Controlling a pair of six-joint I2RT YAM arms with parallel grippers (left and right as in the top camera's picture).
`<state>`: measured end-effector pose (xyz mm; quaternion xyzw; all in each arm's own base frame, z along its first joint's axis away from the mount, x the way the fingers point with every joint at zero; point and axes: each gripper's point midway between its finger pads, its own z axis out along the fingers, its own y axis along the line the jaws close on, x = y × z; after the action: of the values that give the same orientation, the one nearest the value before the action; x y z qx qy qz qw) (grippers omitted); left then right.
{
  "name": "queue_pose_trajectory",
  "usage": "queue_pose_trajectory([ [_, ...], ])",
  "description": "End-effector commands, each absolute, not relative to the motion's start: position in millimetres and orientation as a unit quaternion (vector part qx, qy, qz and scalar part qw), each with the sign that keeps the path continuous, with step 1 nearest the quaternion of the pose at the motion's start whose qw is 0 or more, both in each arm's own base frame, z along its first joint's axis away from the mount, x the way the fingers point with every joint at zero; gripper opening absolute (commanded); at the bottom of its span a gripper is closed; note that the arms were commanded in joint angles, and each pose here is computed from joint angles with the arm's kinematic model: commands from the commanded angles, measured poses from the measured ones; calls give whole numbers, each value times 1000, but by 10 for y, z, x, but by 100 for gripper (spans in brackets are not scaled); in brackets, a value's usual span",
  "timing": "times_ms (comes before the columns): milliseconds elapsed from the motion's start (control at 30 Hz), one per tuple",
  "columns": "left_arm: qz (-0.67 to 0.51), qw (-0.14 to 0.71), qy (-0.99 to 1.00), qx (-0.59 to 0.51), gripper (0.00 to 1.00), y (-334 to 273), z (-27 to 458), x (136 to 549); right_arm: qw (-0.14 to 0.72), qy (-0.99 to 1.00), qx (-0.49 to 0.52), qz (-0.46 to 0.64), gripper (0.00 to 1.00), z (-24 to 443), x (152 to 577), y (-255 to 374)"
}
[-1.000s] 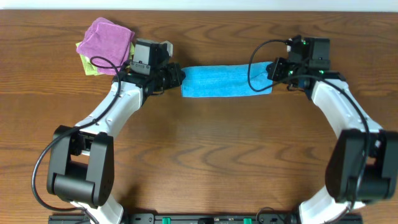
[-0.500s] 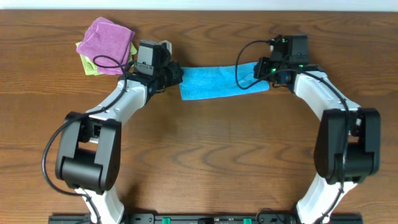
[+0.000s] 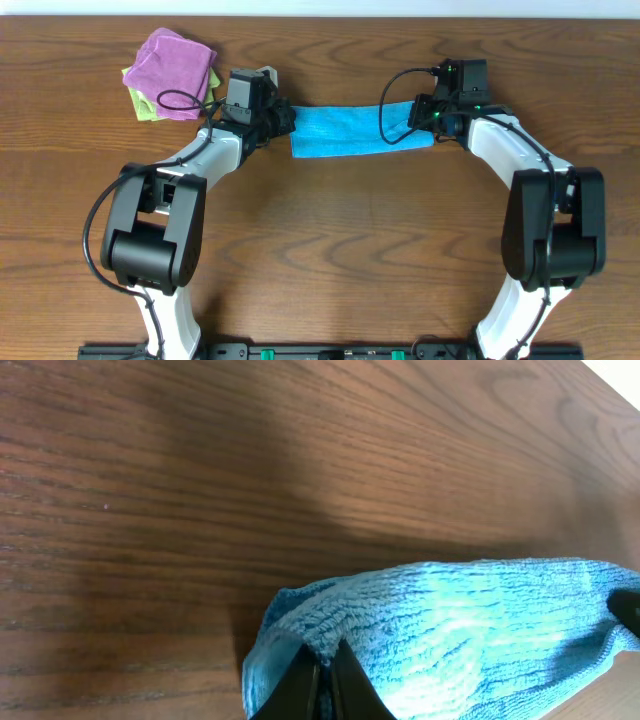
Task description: Fold the cloth
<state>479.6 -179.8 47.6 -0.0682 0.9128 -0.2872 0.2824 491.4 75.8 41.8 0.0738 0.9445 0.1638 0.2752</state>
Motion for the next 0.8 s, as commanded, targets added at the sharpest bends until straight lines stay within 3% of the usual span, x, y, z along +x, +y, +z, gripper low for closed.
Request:
queue_pose_trajectory([
  [0,-268,287,916,-77,6,-1717,405,4833,284,945,80,142,1,429,4978,703],
  [467,-255,294,918,-75,8,-1679,396,4853,309,939,81,125,5,483,5074,641],
  [567,-255,295,918,-75,11,-1678,398,4855,314,938,80,126,16,499,5094,644],
  [667,-255,299,917,-71,21,-1680,407,4865,316,937,80,127,27,508,5104,646],
  [767,-254,304,915,-72,29,-1666,428,4887,315,937,80,127,47,508,5098,646],
])
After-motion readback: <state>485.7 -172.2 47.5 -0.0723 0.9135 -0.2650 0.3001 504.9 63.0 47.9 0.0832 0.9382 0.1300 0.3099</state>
